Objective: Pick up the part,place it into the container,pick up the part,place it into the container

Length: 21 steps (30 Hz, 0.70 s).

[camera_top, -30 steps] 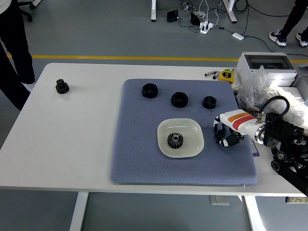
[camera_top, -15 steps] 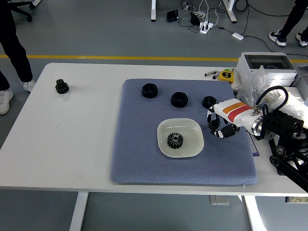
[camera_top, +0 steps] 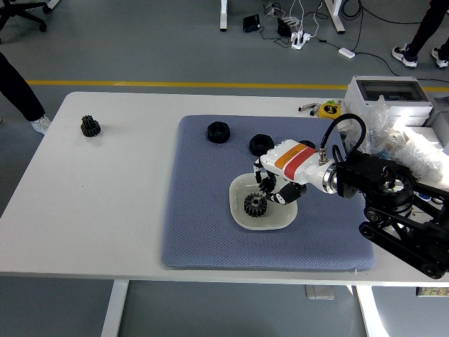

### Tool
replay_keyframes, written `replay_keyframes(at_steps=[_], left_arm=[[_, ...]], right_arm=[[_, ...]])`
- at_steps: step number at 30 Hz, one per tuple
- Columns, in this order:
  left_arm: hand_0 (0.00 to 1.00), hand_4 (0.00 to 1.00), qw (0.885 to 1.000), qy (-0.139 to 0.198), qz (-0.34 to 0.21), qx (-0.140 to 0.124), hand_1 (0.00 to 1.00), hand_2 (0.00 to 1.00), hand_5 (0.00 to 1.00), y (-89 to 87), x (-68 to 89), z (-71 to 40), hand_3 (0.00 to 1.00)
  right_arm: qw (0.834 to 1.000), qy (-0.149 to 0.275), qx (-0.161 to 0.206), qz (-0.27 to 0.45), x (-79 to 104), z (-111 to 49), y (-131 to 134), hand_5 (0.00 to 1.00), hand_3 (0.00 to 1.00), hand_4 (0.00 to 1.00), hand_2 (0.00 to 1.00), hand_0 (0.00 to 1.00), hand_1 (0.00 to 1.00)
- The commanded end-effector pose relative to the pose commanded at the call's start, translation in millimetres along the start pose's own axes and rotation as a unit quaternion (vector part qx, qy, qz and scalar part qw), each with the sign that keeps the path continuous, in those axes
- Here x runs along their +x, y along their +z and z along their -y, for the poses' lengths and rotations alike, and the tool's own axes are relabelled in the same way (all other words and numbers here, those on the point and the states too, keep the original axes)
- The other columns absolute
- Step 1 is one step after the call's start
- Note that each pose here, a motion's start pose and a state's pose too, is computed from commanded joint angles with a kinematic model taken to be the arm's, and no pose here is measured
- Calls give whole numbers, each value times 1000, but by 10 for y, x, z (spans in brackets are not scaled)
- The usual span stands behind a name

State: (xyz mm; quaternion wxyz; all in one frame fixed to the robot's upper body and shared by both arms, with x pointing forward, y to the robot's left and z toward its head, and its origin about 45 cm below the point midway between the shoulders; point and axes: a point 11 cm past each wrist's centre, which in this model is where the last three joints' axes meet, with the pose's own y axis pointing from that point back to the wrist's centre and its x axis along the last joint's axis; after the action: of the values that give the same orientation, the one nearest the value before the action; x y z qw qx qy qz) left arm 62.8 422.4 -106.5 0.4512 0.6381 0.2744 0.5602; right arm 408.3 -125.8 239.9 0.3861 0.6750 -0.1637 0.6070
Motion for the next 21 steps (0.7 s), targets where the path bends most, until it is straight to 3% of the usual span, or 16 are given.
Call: replay_keyframes(at_steps=[5, 19, 20, 21], left_arm=[[654, 596, 1000, 2, 0, 0, 654, 623, 498, 5, 23, 3, 557], [655, 596, 1000, 5, 3, 3, 654, 623, 498, -13, 51, 7, 558], [655, 597, 1000, 5, 3, 3, 655, 621, 498, -15, 52, 7, 558], [655, 597, 1000, 5, 4, 3, 655, 621, 498, -18, 54, 7, 558]], right_arm=[[999, -32, 12, -29, -11, 127, -79, 137, 505, 730, 368, 161, 260], [997, -60, 22, -51, -17, 325, -200, 130, 505, 751, 374, 168, 258], [997, -62, 22, -51, -26, 330, -207, 150, 529, 737, 441, 170, 292], [996, -66, 22, -50, -40, 335, -210, 150, 529, 737, 441, 170, 292]])
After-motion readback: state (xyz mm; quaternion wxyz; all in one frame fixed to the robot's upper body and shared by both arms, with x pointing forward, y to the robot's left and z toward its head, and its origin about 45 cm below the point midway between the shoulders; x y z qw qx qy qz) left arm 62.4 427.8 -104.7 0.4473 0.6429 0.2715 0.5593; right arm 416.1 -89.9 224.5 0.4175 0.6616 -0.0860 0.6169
